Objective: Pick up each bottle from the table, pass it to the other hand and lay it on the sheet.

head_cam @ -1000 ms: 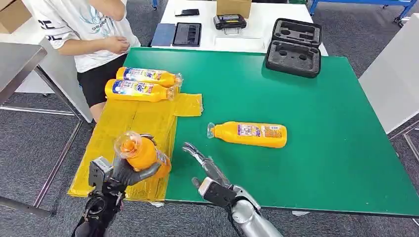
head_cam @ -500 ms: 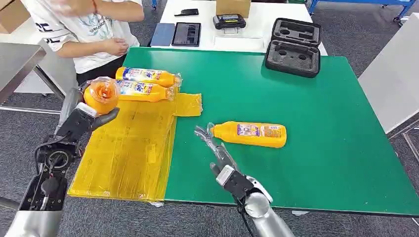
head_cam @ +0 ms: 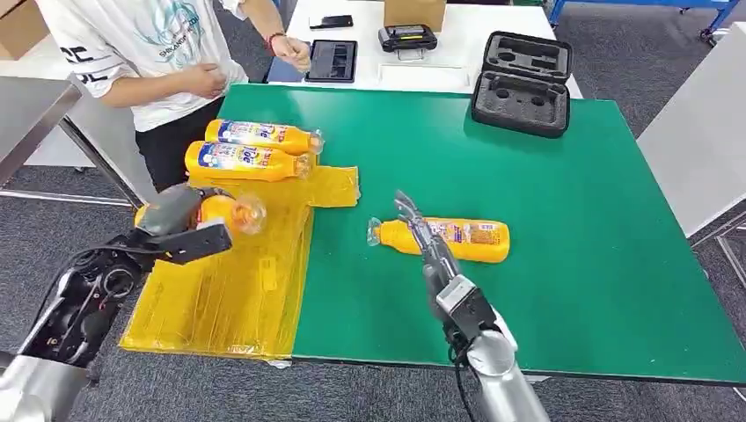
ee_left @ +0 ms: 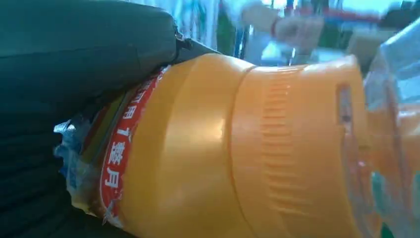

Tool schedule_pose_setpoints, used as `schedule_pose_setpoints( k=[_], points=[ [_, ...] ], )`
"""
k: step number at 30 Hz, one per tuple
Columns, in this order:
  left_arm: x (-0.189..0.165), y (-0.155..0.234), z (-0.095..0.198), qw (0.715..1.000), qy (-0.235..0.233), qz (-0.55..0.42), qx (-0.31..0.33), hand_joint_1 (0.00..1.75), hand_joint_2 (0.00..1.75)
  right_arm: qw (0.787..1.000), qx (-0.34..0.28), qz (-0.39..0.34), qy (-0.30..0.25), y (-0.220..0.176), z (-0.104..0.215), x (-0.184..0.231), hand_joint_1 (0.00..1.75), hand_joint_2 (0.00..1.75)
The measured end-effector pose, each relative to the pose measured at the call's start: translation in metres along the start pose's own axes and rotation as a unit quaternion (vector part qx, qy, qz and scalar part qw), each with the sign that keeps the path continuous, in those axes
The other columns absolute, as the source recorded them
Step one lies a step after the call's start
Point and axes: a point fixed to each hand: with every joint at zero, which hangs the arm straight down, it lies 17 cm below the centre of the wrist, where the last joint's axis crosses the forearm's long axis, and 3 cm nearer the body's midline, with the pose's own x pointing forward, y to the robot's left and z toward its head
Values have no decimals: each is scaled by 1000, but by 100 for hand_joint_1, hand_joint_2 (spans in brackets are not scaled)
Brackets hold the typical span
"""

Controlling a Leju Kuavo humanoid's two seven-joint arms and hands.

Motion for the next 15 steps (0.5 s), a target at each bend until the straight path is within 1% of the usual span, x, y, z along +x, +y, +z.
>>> schedule_pose_setpoints(
  k=[3,8,12,15],
  points=[
    [-12,-26,4,999,8,-10,-42,175,175,1000,-10,4,-5,-8,4,3,0,0],
    [-25,-49,3,995,20,-39,-90,175,175,1000,-17,8,-8,-13,12,5,0,0],
    [-28,-55,2,993,23,-52,-106,175,175,1000,-19,10,-7,-14,17,4,0,0],
    [-34,-55,-6,989,31,-79,-121,175,175,1000,-20,13,-7,-16,17,4,0,0]
  ],
)
